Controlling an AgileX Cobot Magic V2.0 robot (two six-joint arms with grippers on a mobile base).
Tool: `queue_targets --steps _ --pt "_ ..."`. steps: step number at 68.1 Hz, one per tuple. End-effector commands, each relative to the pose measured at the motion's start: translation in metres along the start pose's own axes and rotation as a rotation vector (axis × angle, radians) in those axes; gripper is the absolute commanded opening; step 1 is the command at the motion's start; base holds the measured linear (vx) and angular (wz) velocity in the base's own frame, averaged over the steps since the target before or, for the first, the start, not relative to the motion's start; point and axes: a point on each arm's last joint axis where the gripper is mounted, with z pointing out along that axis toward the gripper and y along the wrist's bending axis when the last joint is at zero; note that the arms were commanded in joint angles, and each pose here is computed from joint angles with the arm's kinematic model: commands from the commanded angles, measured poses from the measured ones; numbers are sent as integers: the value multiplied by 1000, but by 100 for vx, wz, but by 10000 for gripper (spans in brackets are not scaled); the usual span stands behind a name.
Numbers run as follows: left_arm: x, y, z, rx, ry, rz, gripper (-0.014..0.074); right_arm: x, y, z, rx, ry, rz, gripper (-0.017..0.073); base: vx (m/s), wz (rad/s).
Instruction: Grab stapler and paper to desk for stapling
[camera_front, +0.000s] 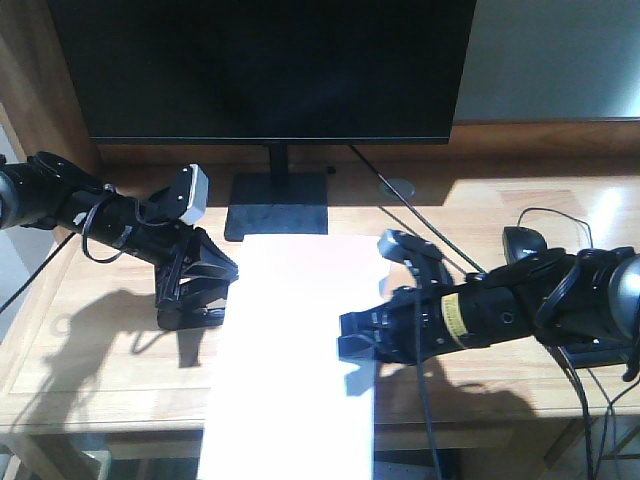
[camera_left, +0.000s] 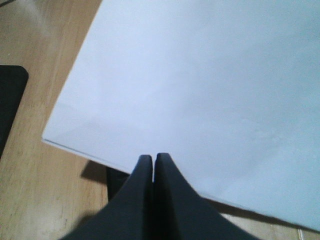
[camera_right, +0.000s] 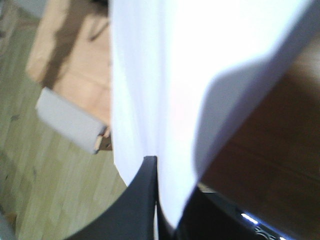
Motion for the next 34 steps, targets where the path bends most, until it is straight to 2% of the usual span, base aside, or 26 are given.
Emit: queue_targets --steps 1,34 --pt "-31 2 -21 -51 -71 34 -7 -10 -1 -13 11 -52 -25 -5 0 0" --pt "-31 2 -21 -51 -71 34 -7 -15 -26 -9 146 -101 11 -5 0 0"
